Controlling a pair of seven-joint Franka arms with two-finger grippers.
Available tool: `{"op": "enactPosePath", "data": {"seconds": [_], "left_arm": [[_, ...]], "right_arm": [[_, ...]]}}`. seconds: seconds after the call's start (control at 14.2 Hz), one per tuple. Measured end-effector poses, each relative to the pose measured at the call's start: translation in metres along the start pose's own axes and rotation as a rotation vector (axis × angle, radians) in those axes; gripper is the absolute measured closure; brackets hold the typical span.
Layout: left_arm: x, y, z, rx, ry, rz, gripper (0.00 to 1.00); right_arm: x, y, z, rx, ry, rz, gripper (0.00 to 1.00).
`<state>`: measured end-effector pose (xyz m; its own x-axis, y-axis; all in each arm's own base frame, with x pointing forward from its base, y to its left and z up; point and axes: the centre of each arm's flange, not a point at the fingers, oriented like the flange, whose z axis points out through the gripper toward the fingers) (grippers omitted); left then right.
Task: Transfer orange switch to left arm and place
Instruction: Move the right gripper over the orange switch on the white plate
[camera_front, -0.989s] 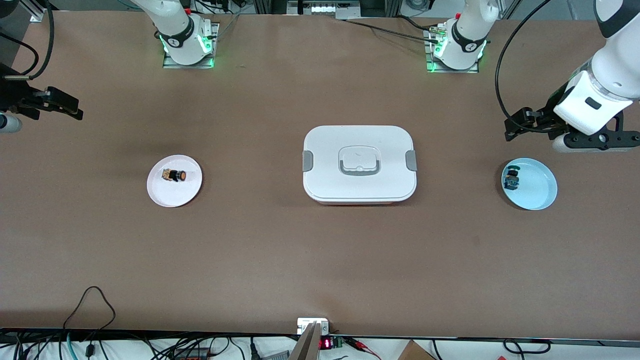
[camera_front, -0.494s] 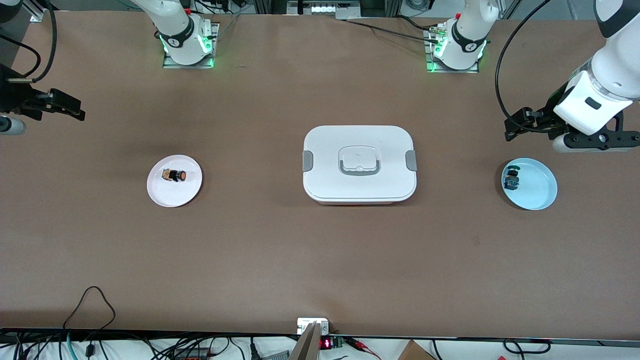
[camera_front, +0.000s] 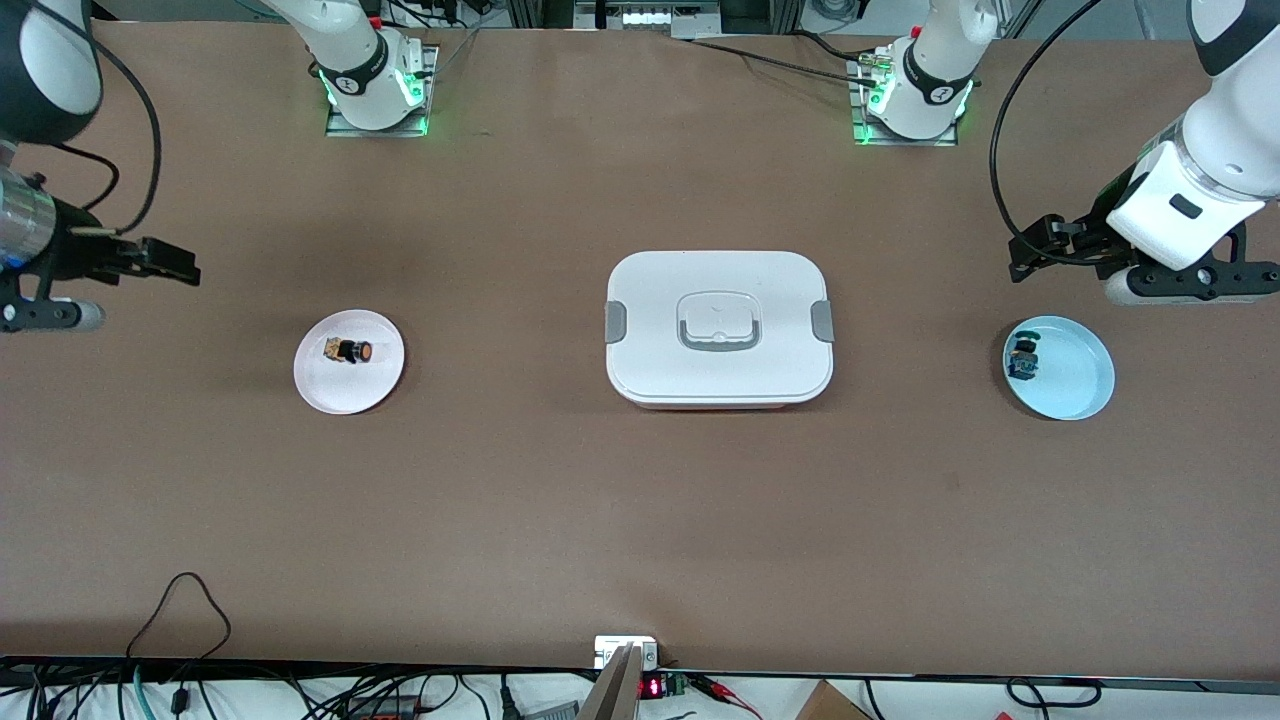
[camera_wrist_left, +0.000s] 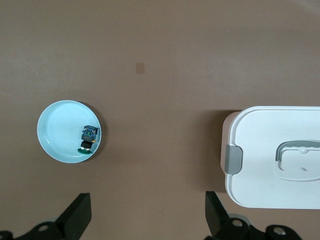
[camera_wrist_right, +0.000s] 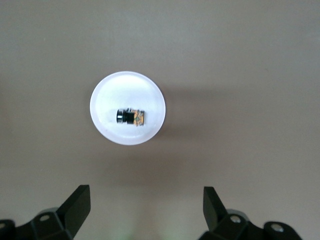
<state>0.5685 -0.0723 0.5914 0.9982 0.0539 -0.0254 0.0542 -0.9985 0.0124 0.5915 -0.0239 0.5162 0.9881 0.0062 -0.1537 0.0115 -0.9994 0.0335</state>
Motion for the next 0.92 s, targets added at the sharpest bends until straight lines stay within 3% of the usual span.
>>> {"op": "enactPosePath", "data": {"seconds": [0.35,0.92], "left_arm": [[0.000,0.000,0.000,0.000,0.000,0.000,0.00],[0.000,0.000,0.000,0.000,0.000,0.000,0.00]], "right_arm": [[0.028,-0.001,0.059,-0.031,0.013,-0.007,0.00],[0.014,-0.013,0.183,-0.017,-0.006,-0.025,0.00]]}}
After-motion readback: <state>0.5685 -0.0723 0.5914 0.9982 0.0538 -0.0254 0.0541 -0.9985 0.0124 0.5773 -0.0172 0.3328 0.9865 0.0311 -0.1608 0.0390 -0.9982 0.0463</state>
